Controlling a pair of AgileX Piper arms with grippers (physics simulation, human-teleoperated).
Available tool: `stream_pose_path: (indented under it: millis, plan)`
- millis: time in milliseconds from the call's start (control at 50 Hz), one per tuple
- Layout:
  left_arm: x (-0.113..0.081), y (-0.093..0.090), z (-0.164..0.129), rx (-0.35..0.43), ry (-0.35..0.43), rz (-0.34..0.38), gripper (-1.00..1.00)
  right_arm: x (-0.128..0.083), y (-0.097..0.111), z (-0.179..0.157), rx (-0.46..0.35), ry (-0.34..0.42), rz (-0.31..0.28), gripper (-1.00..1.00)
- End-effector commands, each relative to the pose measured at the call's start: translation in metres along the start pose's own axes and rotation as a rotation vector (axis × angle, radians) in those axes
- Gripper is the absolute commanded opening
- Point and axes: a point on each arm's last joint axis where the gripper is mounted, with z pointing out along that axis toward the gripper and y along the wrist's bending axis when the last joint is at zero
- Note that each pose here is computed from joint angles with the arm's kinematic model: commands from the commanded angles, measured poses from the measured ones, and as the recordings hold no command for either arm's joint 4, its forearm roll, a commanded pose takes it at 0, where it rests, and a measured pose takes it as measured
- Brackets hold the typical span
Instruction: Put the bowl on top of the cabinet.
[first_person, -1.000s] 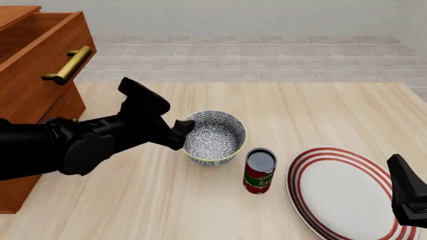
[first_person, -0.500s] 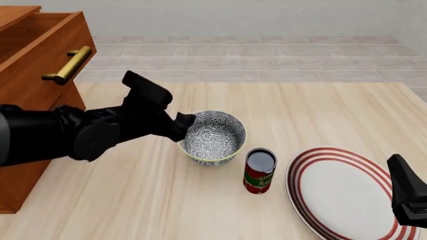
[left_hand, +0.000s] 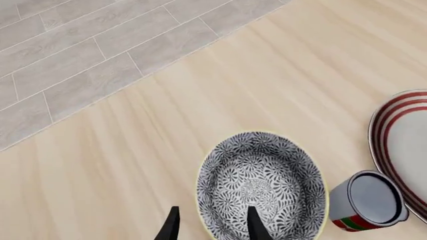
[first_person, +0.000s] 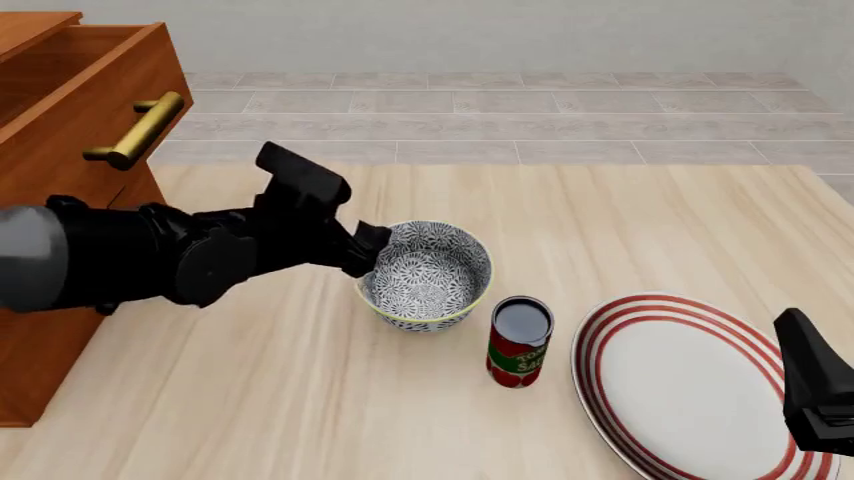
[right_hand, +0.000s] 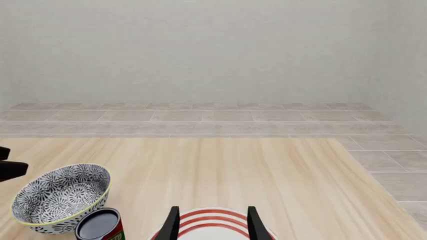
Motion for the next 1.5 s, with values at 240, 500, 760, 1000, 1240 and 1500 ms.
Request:
stream_pose_path:
  millis: [240,500,760,1000,1240,1500]
  plan:
    - [0.007,0.006,0.019,-0.015,0.029,-0.008,1.00,0.000,0.000,0.000,0.000,0.000,0.000,1.00]
    - [0.012,0.009,0.027,-0.021,0.042,-0.005,1.00,0.000,0.000,0.000,0.000,0.000,0.000,1.00]
    - [0.016,0.011,0.036,-0.025,0.053,0.001,1.00,0.000,0.000,0.000,0.000,0.000,0.000,1.00]
    - [0.019,0.013,0.044,-0.029,0.062,0.000,1.00,0.000,0.000,0.000,0.000,0.000,0.000,1.00]
    - [0.027,0.015,0.057,-0.033,0.079,0.006,1.00,0.000,0.000,0.000,0.000,0.000,0.000,1.00]
    - [0.031,0.016,0.065,-0.033,0.085,0.008,1.00,0.000,0.000,0.000,0.000,0.000,0.000,1.00]
